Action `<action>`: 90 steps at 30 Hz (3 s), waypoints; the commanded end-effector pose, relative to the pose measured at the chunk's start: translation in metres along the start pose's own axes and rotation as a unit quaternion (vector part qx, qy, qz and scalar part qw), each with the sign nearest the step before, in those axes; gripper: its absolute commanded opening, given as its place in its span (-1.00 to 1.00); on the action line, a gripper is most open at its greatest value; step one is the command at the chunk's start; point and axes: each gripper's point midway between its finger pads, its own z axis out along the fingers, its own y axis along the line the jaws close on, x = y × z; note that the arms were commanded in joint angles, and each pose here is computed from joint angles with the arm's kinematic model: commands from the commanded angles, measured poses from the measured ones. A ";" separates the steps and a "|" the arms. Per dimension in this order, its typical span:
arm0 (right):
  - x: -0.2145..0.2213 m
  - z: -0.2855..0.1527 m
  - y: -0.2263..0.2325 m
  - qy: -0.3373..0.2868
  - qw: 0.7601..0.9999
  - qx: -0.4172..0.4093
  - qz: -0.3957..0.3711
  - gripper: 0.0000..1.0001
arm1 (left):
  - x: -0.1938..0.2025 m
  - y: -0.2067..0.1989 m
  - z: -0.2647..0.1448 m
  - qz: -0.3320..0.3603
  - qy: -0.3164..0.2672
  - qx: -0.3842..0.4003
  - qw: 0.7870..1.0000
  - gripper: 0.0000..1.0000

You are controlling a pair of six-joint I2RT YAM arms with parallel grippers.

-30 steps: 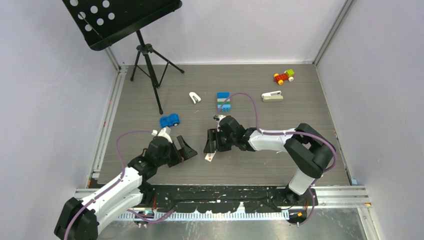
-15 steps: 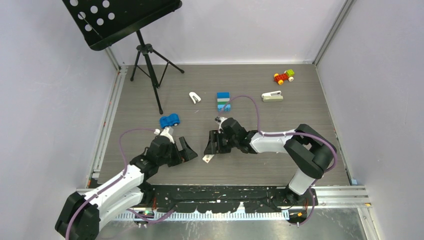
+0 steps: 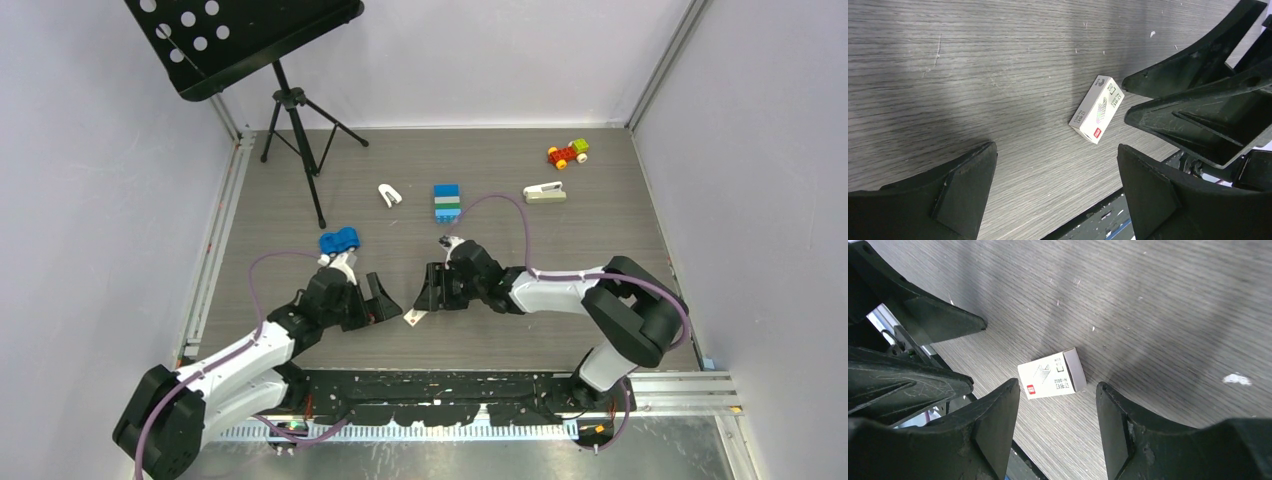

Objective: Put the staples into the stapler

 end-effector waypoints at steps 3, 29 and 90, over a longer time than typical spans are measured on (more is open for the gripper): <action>-0.023 -0.015 -0.004 -0.050 0.998 0.031 -0.012 0.25 | -0.013 -0.020 0.004 -0.027 -0.020 0.025 0.999 0.80; -0.037 -0.067 -0.020 -0.122 0.988 0.092 -0.038 0.40 | -0.007 -0.064 0.017 0.251 -0.001 0.020 0.968 0.84; -0.012 0.006 -0.005 -0.036 0.982 -0.128 0.131 0.27 | 0.041 -0.026 0.056 0.465 0.106 -0.048 0.878 -0.29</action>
